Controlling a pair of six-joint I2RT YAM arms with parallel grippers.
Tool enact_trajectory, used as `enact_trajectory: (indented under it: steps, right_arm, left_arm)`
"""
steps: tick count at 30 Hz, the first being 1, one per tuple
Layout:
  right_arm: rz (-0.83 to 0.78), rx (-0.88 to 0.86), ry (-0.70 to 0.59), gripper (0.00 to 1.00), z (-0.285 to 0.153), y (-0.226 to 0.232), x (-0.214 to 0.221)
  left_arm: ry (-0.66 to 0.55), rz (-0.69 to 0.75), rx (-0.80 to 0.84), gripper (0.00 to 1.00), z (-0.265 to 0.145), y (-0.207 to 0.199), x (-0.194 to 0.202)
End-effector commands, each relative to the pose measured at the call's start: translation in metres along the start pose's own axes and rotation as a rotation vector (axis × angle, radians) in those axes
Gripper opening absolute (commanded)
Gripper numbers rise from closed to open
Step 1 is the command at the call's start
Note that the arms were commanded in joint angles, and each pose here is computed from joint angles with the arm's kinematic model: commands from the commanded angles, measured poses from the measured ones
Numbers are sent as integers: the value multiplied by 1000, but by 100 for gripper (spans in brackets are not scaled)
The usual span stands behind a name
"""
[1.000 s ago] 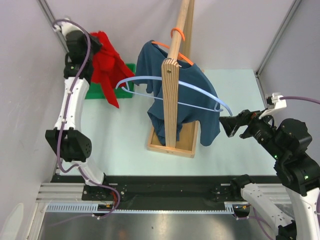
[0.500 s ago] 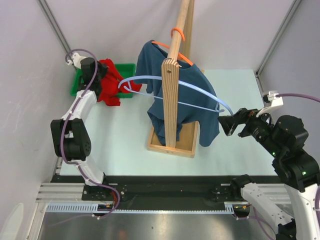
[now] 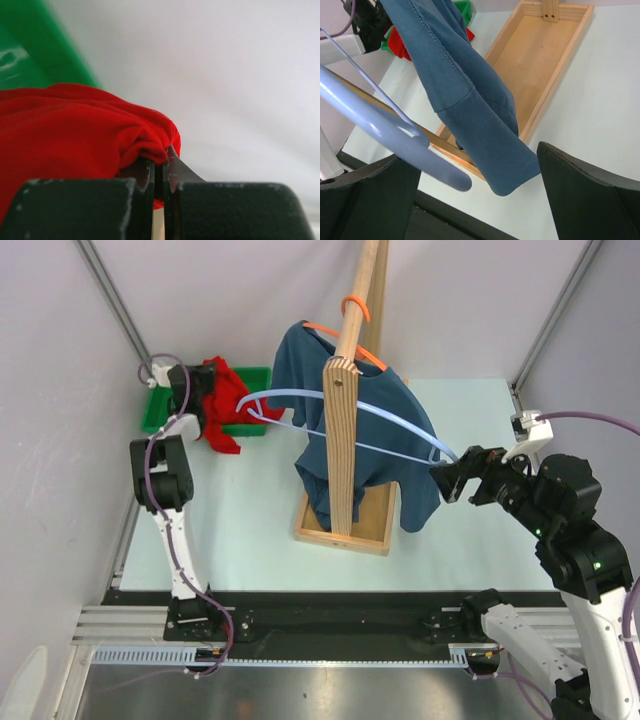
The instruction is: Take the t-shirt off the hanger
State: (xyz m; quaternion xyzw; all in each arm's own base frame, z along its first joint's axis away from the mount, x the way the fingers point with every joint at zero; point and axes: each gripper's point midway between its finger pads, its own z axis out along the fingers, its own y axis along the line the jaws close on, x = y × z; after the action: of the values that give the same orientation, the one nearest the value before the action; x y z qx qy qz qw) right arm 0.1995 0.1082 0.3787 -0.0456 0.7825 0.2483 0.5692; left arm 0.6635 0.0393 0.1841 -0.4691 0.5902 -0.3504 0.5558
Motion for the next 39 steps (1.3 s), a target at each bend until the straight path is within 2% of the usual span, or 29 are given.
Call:
enact_trajectory:
  steps: [1, 3, 4, 8, 11, 12, 16, 19, 21, 23, 24, 25, 27, 29, 32, 33, 34, 35, 36, 37, 38, 39]
  right_arm:
    - [-15, -19, -22, 99, 4, 5, -12]
    - [-14, -21, -9, 99, 11, 4, -9]
    - [-8, -21, 0, 99, 14, 4, -7]
    - [-3, -39, 20, 99, 23, 5, -2]
    - [3, -48, 23, 99, 26, 6, -1]
    - [2, -54, 19, 99, 25, 8, -2]
    - [10, -66, 10, 99, 21, 10, -3]
    - [22, -69, 23, 98, 20, 11, 1]
    - [33, -79, 22, 98, 17, 13, 2]
    - [37, -89, 12, 98, 13, 15, 0]
    - [37, -96, 6, 98, 11, 17, -1]
    - [42, -96, 6, 98, 10, 17, -1]
    - [44, -95, 0, 98, 7, 17, -1]
    - [49, -88, 2, 99, 7, 16, 0]
    - [53, -91, 2, 98, 5, 17, 1]
    - [55, -90, 0, 98, 5, 17, 1]
    - [55, -90, 0, 99, 4, 17, 1]
    - [55, -92, 1, 99, 4, 17, 1]
    - [53, -89, -1, 98, 4, 16, 1]
    - [55, -90, 1, 99, 4, 17, 1]
    - [55, -93, 3, 98, 4, 17, 1]
    - [55, -93, 6, 98, 4, 17, 2]
  left_arm:
    - [-72, -91, 377, 0, 13, -125, -45]
    - [-91, -124, 444, 0, 16, -144, -58]
    - [-82, -127, 436, 1, 24, -133, -55]
    - [-68, -110, 497, 0, 19, -148, -60]
    - [-38, -66, 478, 0, 13, -147, -55]
    - [-23, -80, 419, 0, 15, -121, -47]
    - [4, -102, 328, 0, 7, -79, -33]
    - [41, -136, 190, 0, 1, -38, -20]
    - [28, -113, 144, 0, -7, -27, -19]
    - [42, -108, -26, 0, -10, 4, -15]
    - [11, -82, -72, 0, -9, 8, -22]
    - [16, -77, -188, 0, -16, 26, -21]
    - [-20, -54, -261, 0, -20, 29, -26]
    - [-58, -22, -411, 0, -30, 54, -31]
    - [-119, 50, -513, 1, -34, 62, -44]
    - [-119, 87, -491, 6, -28, 49, -49]
    - [-93, 105, -527, 16, -27, 57, -45]
    - [-27, 131, -558, 32, -20, 76, -32]
    - [-22, 138, -522, 44, -10, 54, -37]
    - [21, 153, -571, 65, -15, 63, -31]
    - [33, 178, -568, 78, -10, 59, -30]
    - [48, 185, -593, 82, -16, 62, -27]
